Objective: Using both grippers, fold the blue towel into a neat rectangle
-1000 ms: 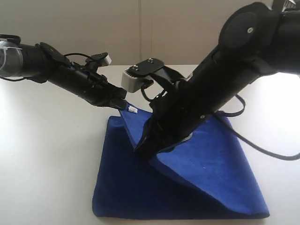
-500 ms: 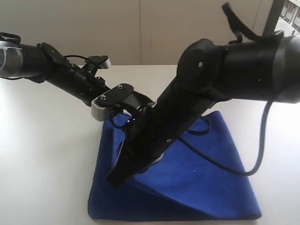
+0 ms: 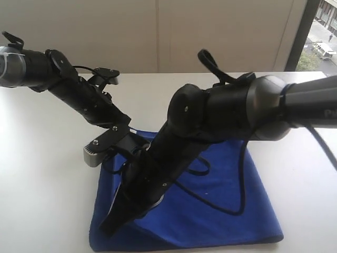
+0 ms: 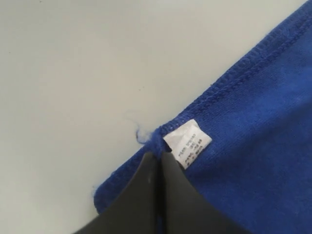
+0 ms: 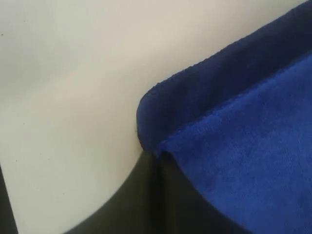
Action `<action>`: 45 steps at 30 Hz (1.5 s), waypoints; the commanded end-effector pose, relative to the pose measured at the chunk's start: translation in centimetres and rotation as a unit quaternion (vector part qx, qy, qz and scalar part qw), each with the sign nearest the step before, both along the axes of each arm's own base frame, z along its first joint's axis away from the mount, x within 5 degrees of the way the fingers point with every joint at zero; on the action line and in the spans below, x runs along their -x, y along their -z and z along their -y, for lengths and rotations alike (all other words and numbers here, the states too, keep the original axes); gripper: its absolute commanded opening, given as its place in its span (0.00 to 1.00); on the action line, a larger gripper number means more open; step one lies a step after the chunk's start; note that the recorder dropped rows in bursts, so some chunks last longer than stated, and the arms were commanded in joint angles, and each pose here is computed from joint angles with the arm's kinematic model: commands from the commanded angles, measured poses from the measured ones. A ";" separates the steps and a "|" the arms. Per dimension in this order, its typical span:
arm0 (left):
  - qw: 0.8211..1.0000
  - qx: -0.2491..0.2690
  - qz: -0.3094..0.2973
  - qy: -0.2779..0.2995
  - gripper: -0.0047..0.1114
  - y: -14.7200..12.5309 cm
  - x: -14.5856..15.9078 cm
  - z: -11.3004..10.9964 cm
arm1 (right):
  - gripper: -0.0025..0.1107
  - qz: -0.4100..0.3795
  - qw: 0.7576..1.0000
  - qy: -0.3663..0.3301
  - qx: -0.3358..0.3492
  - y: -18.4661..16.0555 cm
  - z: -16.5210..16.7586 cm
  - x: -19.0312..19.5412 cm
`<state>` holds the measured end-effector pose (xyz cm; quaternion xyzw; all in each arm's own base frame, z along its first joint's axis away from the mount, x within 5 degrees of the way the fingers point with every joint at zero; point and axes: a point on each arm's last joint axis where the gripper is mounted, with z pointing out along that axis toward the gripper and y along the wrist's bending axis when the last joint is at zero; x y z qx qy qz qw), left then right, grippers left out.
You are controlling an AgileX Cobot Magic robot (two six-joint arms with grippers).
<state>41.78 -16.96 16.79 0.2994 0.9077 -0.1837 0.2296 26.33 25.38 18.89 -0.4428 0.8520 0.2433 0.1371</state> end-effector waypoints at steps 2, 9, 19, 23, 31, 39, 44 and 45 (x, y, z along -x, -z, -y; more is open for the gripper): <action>1.000 -0.010 0.006 -0.002 0.04 -0.5 -0.1 -0.3 | 0.02 -0.007 1.000 -0.002 -0.001 1.1 -0.9 0.3; 1.000 0.000 0.000 -0.012 0.04 -0.6 0.0 -0.2 | 0.02 0.010 1.000 -0.013 0.002 0.1 -0.5 0.4; 0.999 0.020 0.020 -0.019 0.04 -3.1 0.1 0.0 | 0.02 0.079 0.997 -0.001 0.012 -4.7 1.2 1.1; 0.999 0.022 0.034 -0.015 0.04 -4.4 0.2 -0.1 | 0.02 0.079 0.997 0.005 0.008 -5.3 1.3 1.3; 0.998 -0.036 0.041 0.015 0.04 -3.7 0.2 -0.7 | 0.02 0.039 0.999 0.010 -0.035 -3.6 -0.2 1.0; 0.995 -0.089 0.022 0.026 0.04 -1.8 0.1 -1.4 | 0.02 -0.009 0.998 0.003 -0.060 -0.4 -1.6 0.5; 0.994 -0.107 0.011 0.034 0.04 -0.9 0.1 -1.6 | 0.02 -0.022 0.998 -0.002 -0.063 1.1 -2.2 0.5; 0.993 -0.112 0.010 0.033 0.04 -0.7 0.0 -1.6 | 0.02 -0.023 0.998 -0.006 -0.064 1.3 -2.5 0.6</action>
